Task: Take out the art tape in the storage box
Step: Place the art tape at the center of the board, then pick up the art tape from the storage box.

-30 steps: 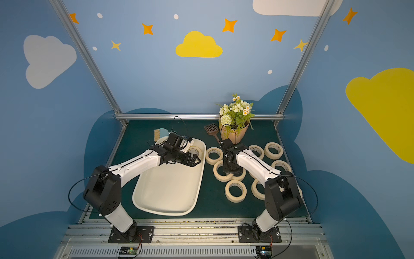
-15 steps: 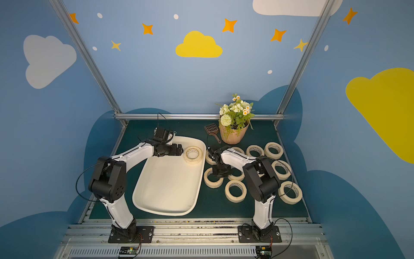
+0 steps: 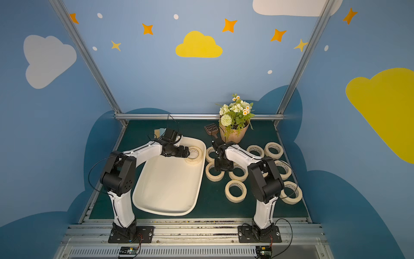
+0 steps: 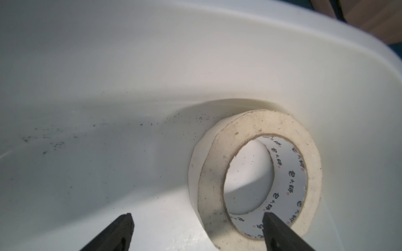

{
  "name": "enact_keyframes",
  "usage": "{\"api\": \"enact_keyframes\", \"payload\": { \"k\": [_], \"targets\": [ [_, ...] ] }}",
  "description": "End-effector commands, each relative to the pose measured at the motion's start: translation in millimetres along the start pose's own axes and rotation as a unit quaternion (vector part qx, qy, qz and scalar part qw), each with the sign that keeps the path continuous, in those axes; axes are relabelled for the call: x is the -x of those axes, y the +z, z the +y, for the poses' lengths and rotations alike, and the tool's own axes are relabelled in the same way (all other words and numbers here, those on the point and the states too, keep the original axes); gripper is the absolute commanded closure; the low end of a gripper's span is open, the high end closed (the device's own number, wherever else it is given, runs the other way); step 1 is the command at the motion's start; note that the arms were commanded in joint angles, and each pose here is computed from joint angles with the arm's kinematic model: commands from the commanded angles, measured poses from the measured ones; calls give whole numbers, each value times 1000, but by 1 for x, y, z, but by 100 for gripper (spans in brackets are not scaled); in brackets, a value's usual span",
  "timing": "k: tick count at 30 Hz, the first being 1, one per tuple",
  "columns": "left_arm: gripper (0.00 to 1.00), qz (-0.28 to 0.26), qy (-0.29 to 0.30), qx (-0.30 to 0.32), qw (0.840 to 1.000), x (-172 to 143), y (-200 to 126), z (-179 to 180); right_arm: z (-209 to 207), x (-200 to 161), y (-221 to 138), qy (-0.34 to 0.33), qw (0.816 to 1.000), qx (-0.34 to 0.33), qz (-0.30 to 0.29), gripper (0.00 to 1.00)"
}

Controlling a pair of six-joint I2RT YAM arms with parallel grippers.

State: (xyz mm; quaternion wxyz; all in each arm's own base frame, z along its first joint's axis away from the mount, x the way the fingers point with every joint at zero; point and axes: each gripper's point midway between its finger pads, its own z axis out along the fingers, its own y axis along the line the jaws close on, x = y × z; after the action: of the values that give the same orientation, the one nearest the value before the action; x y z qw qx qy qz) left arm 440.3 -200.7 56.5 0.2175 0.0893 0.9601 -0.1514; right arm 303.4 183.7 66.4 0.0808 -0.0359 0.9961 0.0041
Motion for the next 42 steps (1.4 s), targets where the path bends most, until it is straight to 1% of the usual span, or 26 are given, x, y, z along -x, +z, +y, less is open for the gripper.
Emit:
{"api": "enact_keyframes", "payload": {
  "k": [1,3,5,7,9,11,13,16,19,22,27,31,35,42],
  "targets": [
    [11,29,14,20,999,-10,11,5,-5,-21,-40,-19,1000,-5,-24,38],
    [20,34,14,18,999,-12,16,4,-3,-36,-52,-26,999,-6,-32,39],
    [33,38,17,18,999,-13,21,1,-2,-51,-60,-29,999,-5,-35,39],
    [52,37,18,17,999,-12,22,-1,1,-66,-65,-29,999,0,-37,40],
    [68,38,20,21,999,-12,20,-3,2,-75,-68,-30,999,0,-40,40],
    [78,40,25,38,998,-13,9,-1,4,-80,-74,-32,998,-1,-44,40],
    [84,39,32,69,996,-15,-19,3,10,-81,-83,-40,998,3,-53,41],
    [88,5,48,104,993,-17,-71,3,23,-79,-100,-55,996,17,-63,41],
    [88,-21,60,93,994,-27,-109,-12,45,-69,-117,-63,993,56,-87,41],
    [88,-30,77,90,993,-43,-129,-28,65,-54,-128,-62,988,92,-106,41],
    [88,-46,89,70,993,-62,-144,-56,95,-33,-141,-65,981,134,-126,41],
    [89,-48,100,66,992,-70,-146,-70,112,-23,-146,-65,977,158,-131,41],
    [89,-55,105,56,991,-74,-152,-80,116,-16,-139,-60,978,154,-130,42],
    [89,-81,110,30,990,-69,-164,-97,128,-12,-123,-60,979,159,-110,43]
  ]
}}
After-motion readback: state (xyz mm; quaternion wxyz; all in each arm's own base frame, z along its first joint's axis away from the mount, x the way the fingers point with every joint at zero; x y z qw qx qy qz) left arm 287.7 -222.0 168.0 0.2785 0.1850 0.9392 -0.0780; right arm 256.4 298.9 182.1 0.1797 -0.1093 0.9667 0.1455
